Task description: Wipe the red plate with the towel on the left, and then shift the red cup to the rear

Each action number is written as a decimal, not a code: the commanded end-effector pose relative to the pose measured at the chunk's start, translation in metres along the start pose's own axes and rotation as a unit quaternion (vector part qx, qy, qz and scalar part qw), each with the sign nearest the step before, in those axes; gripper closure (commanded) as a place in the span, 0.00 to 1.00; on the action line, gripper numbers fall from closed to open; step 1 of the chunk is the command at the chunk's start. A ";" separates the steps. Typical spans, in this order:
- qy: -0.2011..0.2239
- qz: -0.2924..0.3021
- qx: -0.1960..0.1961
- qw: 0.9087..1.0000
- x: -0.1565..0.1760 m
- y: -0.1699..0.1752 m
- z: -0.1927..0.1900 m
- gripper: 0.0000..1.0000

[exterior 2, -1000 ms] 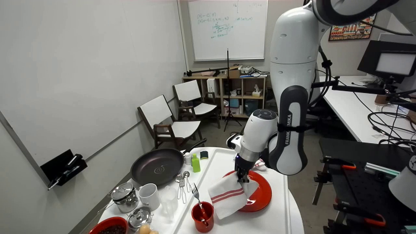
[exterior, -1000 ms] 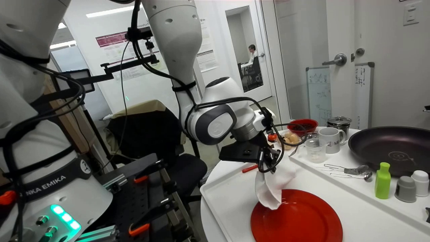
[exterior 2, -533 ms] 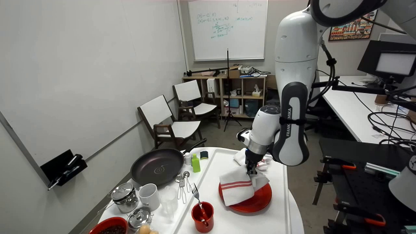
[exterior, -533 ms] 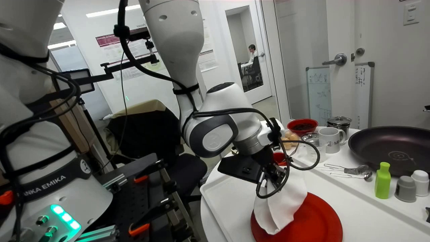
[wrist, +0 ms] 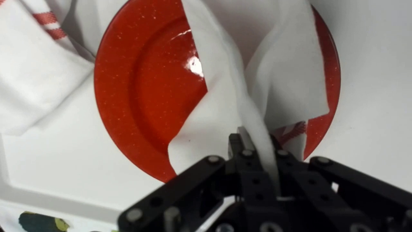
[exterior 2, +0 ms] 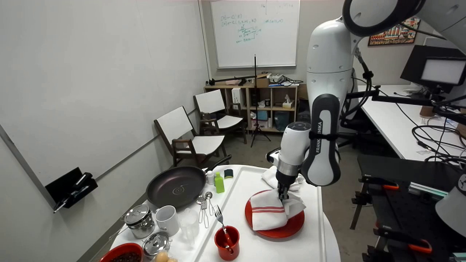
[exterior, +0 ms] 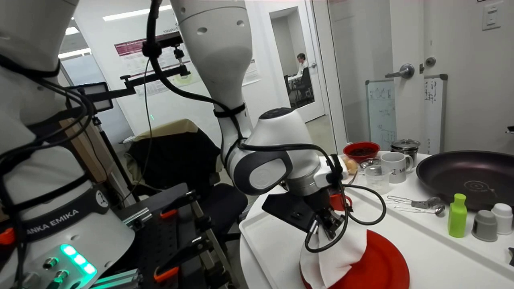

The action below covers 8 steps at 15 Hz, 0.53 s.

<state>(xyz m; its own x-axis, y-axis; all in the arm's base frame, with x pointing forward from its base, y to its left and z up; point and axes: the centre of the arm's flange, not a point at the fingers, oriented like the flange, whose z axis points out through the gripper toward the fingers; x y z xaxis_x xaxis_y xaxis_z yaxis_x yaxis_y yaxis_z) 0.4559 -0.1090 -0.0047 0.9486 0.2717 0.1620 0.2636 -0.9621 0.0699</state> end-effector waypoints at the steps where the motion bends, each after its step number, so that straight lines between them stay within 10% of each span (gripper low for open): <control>1: -0.013 0.009 0.023 1.000 0.018 -0.005 0.032 0.99; 8: -0.047 0.013 0.043 0.998 0.036 -0.014 0.080 0.99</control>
<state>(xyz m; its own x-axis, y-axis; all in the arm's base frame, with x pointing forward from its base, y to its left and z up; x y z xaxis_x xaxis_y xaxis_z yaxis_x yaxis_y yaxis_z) 0.4793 -0.0876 -0.0542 0.9601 0.2648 0.0902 0.2659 -0.9640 -0.0001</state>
